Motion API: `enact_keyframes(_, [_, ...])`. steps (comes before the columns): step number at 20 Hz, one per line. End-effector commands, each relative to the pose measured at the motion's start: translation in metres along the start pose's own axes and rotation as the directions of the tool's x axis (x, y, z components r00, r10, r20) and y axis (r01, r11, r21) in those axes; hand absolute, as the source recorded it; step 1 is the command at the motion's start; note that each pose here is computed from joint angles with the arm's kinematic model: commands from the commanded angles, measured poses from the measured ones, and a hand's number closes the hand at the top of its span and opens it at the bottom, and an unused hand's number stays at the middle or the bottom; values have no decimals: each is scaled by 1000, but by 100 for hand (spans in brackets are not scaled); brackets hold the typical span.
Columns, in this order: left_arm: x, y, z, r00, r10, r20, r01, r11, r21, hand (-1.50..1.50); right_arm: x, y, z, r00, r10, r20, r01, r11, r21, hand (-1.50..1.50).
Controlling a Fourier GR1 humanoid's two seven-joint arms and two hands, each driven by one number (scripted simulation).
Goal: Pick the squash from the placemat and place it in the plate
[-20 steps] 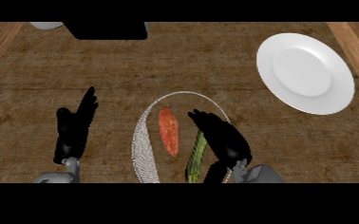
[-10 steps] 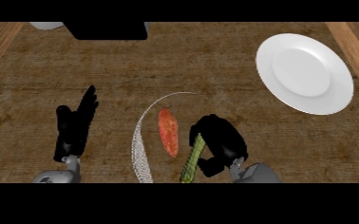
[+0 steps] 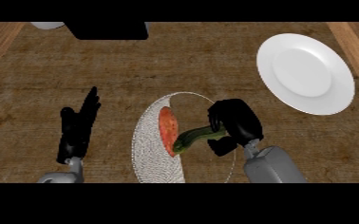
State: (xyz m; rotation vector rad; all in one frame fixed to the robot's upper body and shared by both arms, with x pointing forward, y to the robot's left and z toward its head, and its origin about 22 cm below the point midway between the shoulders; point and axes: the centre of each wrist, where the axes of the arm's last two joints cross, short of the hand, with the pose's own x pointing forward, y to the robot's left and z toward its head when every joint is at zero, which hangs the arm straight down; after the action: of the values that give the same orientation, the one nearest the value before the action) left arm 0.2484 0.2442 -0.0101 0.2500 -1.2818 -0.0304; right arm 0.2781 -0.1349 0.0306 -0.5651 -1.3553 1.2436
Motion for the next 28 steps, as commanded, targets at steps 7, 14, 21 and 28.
enact_keyframes(7, [-3, 20, 11, 1000, -4, 5, 4, 1000, -11, 0, -74, -108, -22, 995, 92, 25, -82, 961, -265, 150])
enact_keyframes(14, [1, -1, 0, 1000, 11, -11, -11, 1000, -6, 0, -69, -151, 12, 1000, 20, -18, -27, 815, -579, 150])
enact_keyframes(21, [-11, 11, -14, 1000, 5, 6, -5, 1000, -12, 0, -103, -173, 13, 984, -116, -135, 7, 783, -622, 150])
enact_keyframes(28, [4, 4, -9, 1000, 7, 15, -7, 1000, -20, 0, -147, -195, -18, 968, -111, -223, -43, 809, -586, 150])
